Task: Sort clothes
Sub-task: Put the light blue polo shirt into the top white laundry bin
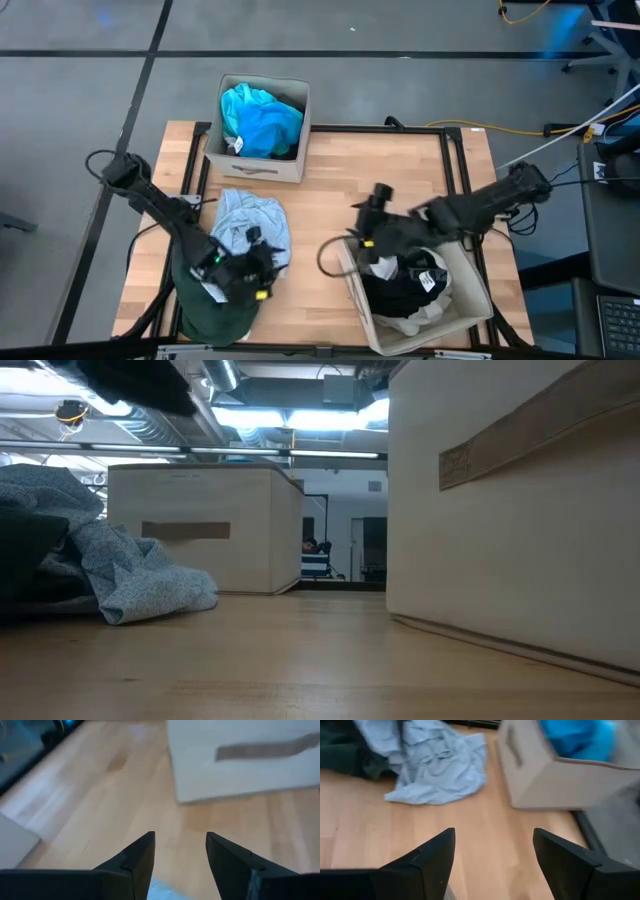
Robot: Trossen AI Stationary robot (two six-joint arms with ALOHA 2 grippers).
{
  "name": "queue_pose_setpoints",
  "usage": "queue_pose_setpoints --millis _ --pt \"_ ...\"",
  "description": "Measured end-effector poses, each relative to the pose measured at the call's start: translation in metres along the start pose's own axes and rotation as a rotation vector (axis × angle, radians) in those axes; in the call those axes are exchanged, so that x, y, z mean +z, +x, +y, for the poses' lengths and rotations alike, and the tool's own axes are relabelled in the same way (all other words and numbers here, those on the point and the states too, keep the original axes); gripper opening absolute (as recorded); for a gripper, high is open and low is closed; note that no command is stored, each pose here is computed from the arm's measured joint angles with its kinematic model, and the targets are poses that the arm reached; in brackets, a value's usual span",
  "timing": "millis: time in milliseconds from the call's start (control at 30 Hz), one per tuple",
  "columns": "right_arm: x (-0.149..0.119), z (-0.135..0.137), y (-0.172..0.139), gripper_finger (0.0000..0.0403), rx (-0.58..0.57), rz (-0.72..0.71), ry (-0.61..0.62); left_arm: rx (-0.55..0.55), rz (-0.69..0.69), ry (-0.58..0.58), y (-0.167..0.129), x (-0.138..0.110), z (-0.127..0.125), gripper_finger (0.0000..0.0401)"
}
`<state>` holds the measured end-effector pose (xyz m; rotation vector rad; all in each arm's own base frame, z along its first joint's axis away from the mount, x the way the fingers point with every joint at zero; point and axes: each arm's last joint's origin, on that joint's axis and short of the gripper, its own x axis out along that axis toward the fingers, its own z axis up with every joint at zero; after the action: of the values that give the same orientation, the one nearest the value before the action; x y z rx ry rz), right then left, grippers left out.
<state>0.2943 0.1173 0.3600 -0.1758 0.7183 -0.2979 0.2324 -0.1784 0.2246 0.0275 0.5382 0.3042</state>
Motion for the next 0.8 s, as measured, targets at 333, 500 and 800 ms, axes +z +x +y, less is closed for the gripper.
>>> queue_pose_setpoints --millis 333,500,800 --pt "-0.001 -0.043 0.08 0.0269 0.158 -0.159 -0.038 -0.031 0.358 -0.17 0.019 0.026 0.09 0.0245" --pt "-0.008 -0.06 0.107 0.0269 0.223 -0.221 -0.035 -0.026 0.622 -0.236 0.022 0.014 0.112 0.025" --pt "-0.027 -0.07 0.151 0.0269 0.205 -0.177 -0.024 -0.079 0.657 -0.215 0.042 0.005 0.094 0.0248"
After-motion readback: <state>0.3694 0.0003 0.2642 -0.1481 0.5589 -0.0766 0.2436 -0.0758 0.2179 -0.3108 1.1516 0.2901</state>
